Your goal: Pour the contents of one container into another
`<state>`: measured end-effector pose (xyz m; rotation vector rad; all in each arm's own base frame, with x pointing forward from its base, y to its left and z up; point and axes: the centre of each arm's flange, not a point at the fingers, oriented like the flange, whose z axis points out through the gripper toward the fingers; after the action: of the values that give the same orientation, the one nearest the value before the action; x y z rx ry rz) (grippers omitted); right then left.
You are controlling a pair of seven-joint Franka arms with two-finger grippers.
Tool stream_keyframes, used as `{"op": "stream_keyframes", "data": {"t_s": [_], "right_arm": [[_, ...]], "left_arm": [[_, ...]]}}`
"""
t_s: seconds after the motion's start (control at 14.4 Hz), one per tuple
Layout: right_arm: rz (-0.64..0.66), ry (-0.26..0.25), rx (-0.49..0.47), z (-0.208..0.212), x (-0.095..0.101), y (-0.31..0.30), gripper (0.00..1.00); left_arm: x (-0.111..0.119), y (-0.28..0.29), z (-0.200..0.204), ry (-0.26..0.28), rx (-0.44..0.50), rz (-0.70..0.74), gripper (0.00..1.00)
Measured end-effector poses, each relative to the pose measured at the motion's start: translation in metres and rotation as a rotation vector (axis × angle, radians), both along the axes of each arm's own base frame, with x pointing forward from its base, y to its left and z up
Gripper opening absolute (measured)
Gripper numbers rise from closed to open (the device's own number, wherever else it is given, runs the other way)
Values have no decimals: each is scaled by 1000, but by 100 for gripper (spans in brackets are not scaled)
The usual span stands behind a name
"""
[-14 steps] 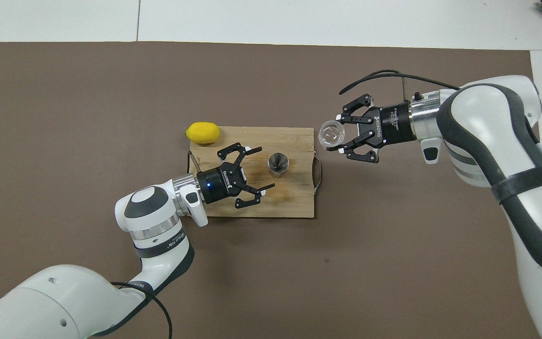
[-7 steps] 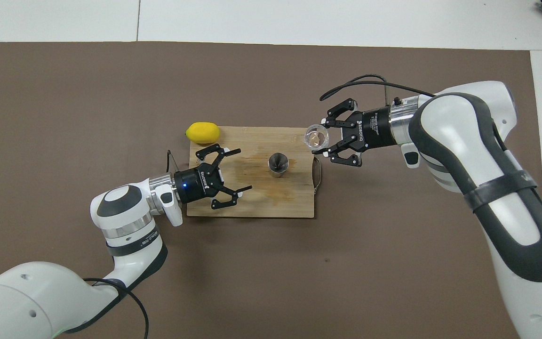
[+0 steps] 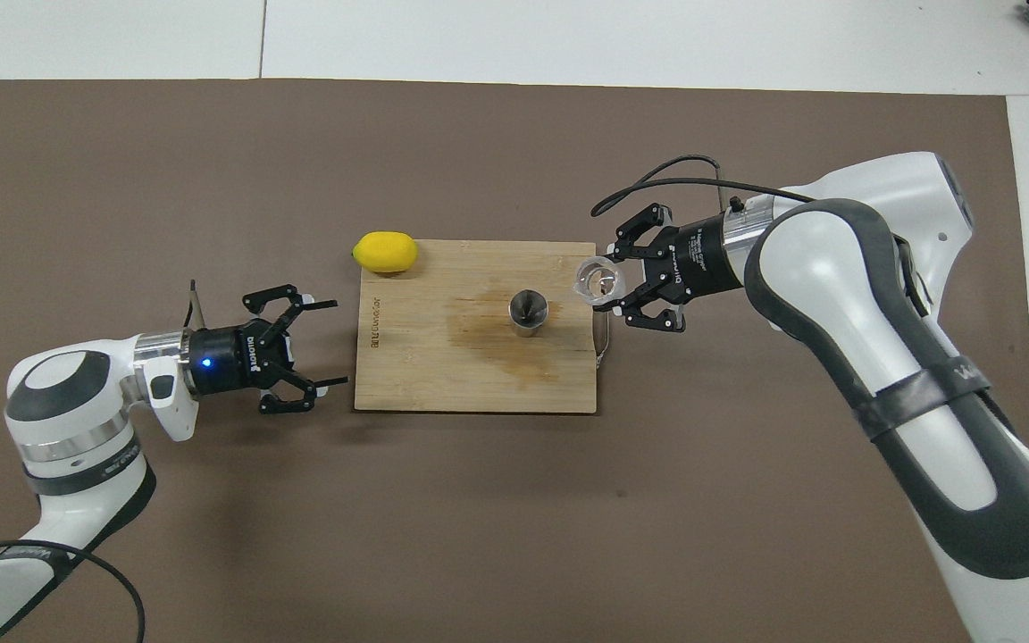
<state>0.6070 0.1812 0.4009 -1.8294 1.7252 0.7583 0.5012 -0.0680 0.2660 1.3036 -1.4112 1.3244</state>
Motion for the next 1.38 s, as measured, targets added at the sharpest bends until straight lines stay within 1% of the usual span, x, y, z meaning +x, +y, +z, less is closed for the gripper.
{"op": "stream_keyframes", "data": {"t_s": [0.28, 0.55, 0.69, 0.76, 0.9, 1.11, 1.38], "right_arm": [[13, 1, -10, 0, -6, 14, 51], [16, 0, -64, -1, -9, 25, 51], [15, -2, -79, -1, -10, 30, 51], [16, -1, -83, -1, -11, 31, 51], [12, 3, -95, -1, -11, 31, 51], [-13, -7, -116, 2, -8, 31, 51], [-25, -21, -128, 5, -11, 46, 51]], "left_arm": [[-8, 82, 15, -5, 61, -92, 100], [-4, 186, 64, 8, 202, -194, 100], [-4, 226, 88, 13, 273, -233, 100], [-3, 241, 97, 26, 313, -245, 100], [3, 263, 113, 45, 400, -278, 100], [18, 280, 143, 49, 547, -318, 100], [34, 284, 189, 141, 736, -297, 100]]}}
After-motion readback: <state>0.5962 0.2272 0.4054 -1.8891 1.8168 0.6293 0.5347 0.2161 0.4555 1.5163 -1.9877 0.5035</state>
